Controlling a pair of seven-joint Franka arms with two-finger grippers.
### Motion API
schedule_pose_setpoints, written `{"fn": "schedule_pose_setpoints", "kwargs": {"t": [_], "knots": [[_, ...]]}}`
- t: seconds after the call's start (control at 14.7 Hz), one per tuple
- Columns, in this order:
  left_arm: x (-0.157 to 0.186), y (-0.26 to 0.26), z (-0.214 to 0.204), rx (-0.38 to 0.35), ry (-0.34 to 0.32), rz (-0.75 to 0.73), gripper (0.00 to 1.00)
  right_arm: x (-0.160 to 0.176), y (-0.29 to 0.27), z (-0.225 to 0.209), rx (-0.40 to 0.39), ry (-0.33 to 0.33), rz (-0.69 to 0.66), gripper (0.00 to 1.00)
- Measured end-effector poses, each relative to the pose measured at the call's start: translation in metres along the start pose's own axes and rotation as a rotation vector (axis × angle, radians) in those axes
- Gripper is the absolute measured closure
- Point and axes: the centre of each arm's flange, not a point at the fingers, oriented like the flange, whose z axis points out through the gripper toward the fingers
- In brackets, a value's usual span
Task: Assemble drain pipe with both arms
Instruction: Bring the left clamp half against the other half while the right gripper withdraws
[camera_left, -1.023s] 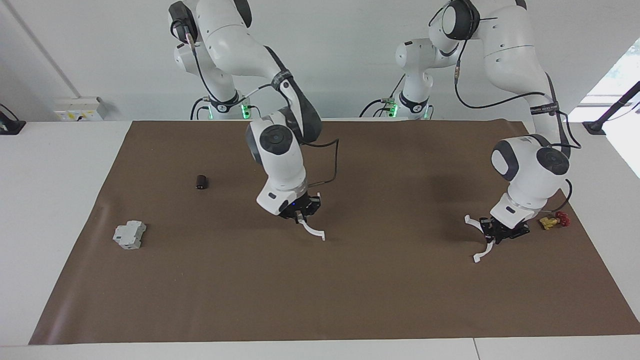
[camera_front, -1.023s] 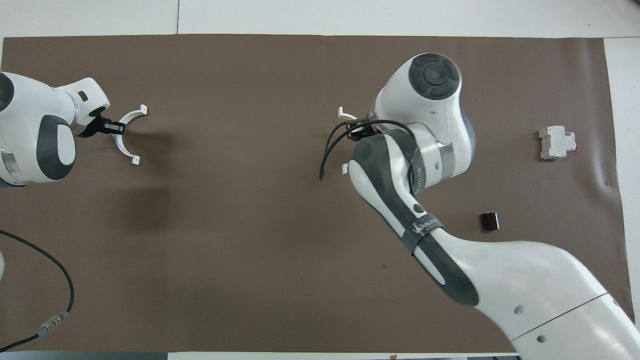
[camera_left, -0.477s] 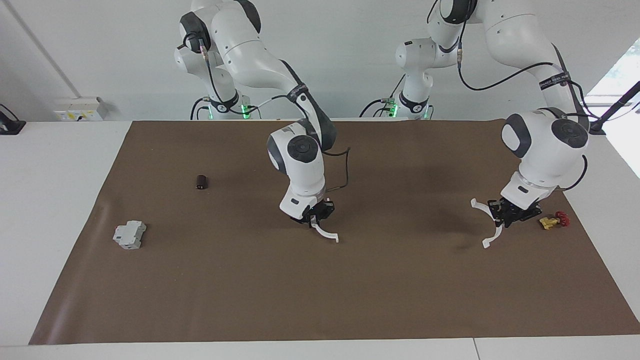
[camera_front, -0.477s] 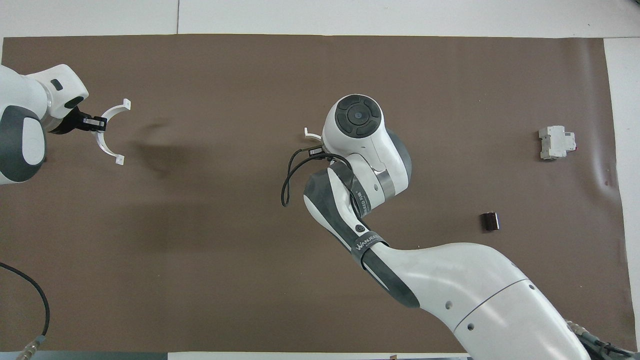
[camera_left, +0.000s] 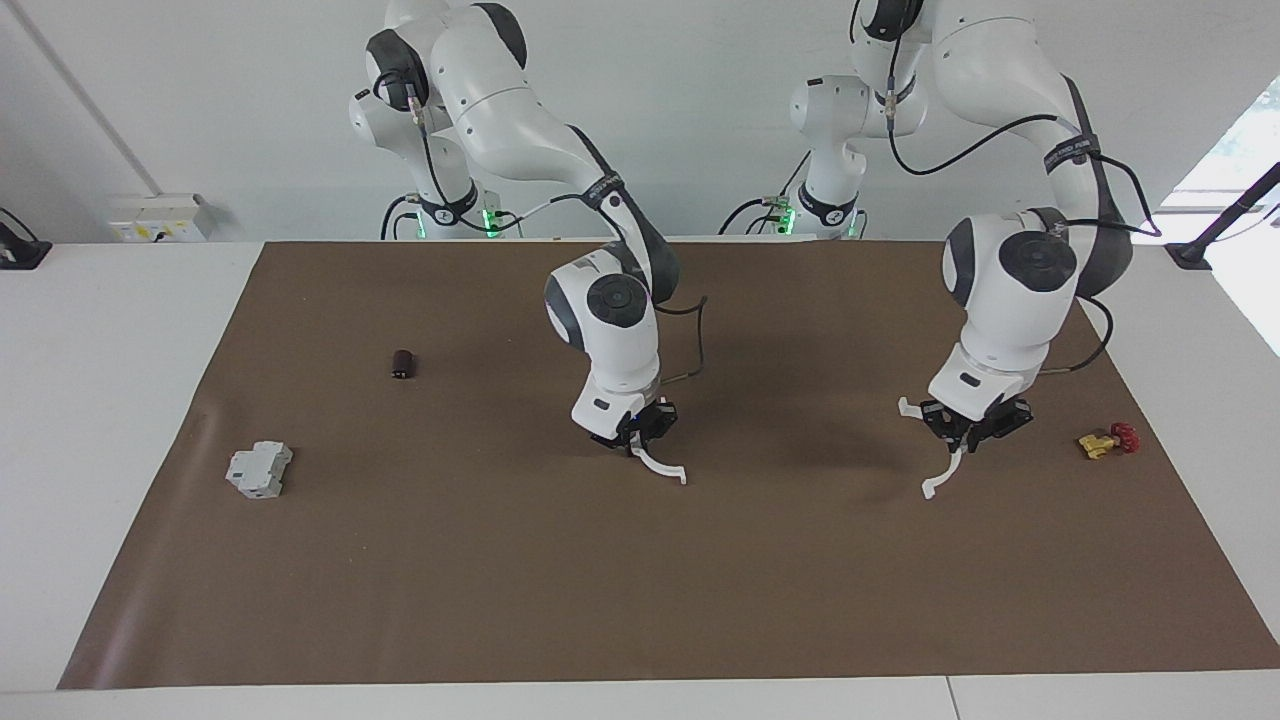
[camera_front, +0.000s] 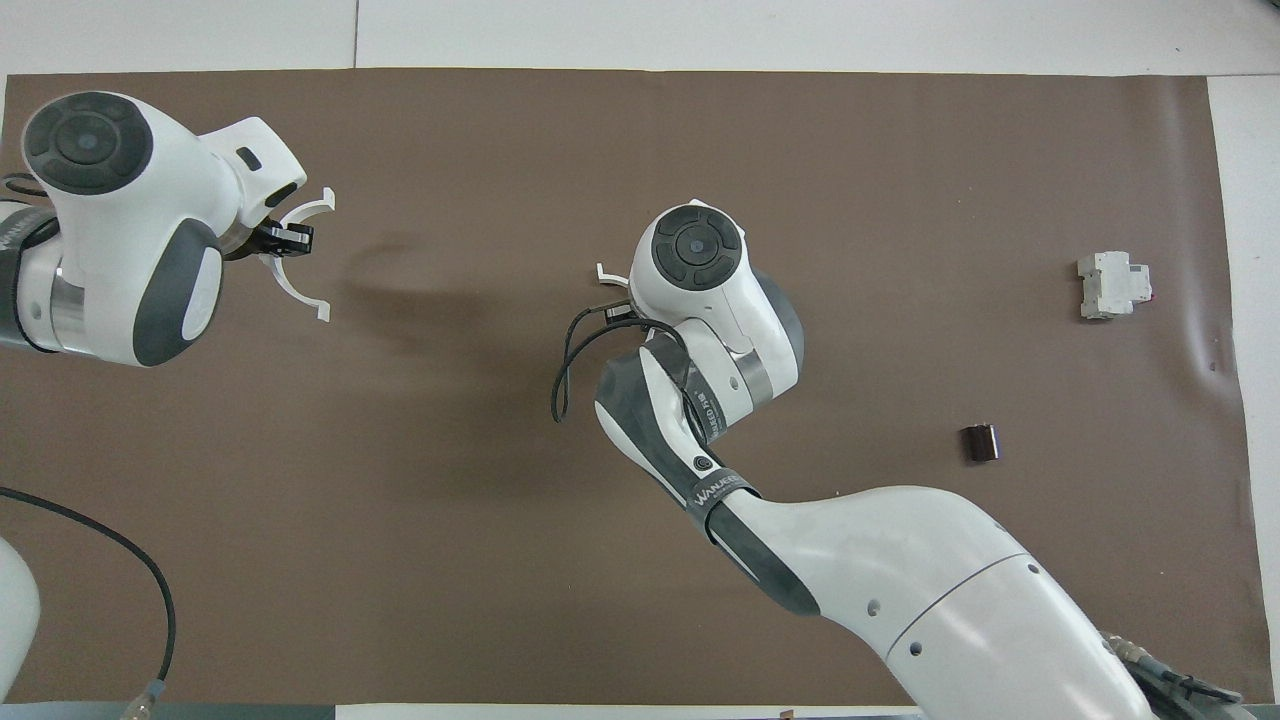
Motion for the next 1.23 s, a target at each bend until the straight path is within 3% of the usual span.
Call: {"fn": "schedule_pose_setpoints", "kwargs": {"t": [0.2, 0.41, 0.61, 0.75, 0.95, 1.23], "knots": [[-0.002, 0.053, -0.019, 0.020, -0.029, -0.018, 0.80, 0.008, 0.009, -0.008, -0.002, 0.019, 0.013, 0.30], [-0.003, 0.119, -0.019, 0.048, -0.045, -0.049, 0.80, 0.022, 0.043, -0.054, -0.012, 0.024, 0.064, 0.00], [-0.007, 0.174, -0.003, 0.059, -0.053, -0.056, 0.80, 0.024, 0.115, -0.138, -0.027, -0.005, 0.165, 0.00], [-0.012, 0.207, 0.007, 0.054, -0.044, -0.075, 0.80, 0.008, 0.171, -0.199, -0.038, -0.052, 0.242, 0.00], [-0.011, 0.243, 0.009, -0.043, 0.014, -0.143, 0.80, -0.033, 0.231, -0.280, -0.045, -0.112, 0.328, 0.00], [-0.022, 0.263, 0.022, -0.104, 0.002, -0.155, 0.80, -0.084, 0.269, -0.354, -0.037, -0.120, 0.319, 0.00]]}}
